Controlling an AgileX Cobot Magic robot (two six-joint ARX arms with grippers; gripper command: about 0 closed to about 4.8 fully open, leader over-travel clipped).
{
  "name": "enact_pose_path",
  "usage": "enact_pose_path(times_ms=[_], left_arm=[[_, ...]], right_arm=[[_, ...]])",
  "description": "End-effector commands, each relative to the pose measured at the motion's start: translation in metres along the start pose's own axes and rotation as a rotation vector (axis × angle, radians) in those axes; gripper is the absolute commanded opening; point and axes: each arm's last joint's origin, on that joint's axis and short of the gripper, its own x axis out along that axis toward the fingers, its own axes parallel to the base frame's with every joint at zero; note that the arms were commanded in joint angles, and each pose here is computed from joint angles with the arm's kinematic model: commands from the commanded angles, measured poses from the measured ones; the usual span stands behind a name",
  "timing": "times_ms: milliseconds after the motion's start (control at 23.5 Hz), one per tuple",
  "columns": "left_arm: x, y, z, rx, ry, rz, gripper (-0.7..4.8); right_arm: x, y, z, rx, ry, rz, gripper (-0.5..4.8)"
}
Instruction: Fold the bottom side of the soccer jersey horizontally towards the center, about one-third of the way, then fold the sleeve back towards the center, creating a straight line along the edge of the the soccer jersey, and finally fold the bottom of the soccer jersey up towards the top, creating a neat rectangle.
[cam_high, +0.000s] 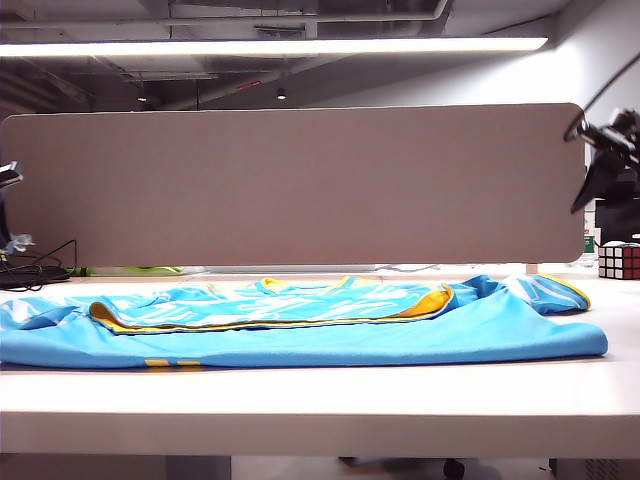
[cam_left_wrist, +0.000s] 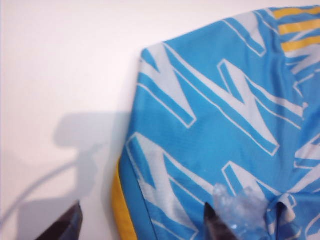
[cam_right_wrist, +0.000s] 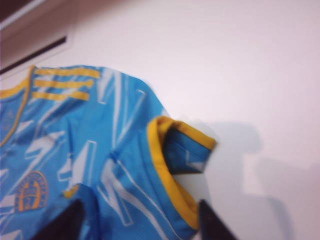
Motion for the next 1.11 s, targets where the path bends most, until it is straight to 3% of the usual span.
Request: enact_pose_path(times_ms=[43, 213, 596, 639, 724, 766, 851, 979, 1107], left_arm=[[0.007, 0.002, -0.001, 0.003, 0.009, -0.003, 3.16], [0.024, 0.008, -0.009, -0.019, 0.061, -0.021, 3.77], [0.065, 0.02, -0.032, -0.126, 0.175, -0.117, 3.71], [0.071, 0.02, -0.036, -0.14, 0.192, -0.143, 3.58], [0.077, 0.014, -0.038, -0.124, 0.198, -0.162, 2.73], [0.079, 0.01, -0.037, -0.106, 0.182, -0.172, 2.08], [0.081, 0.002, -0.033, -0.075, 0.145, -0.24, 1.35], [0.082, -0.005, -0.028, -0.041, 0.101, -0.327, 0.42], [0.083, -0.011, -0.022, -0.024, 0.054, -0.36, -0.03]], right_arm=[[0.014, -0.008, -0.009, 0.032, 0.065, 0.006, 3.43], [0.033, -0.019, -0.023, 0.072, 0.146, 0.033, 3.43], [0.068, -0.024, -0.05, 0.099, 0.261, 0.045, 3.42], [0.074, -0.022, -0.054, 0.095, 0.276, 0.049, 3.34], [0.079, -0.014, -0.057, 0.076, 0.282, 0.059, 3.06], [0.082, -0.009, -0.057, 0.058, 0.272, 0.07, 2.31], [0.084, -0.003, -0.057, 0.041, 0.26, 0.085, 1.72], [0.086, 0.001, -0.058, 0.029, 0.257, 0.089, 1.01], [0.086, 0.004, -0.055, 0.015, 0.236, 0.1, 0.42]])
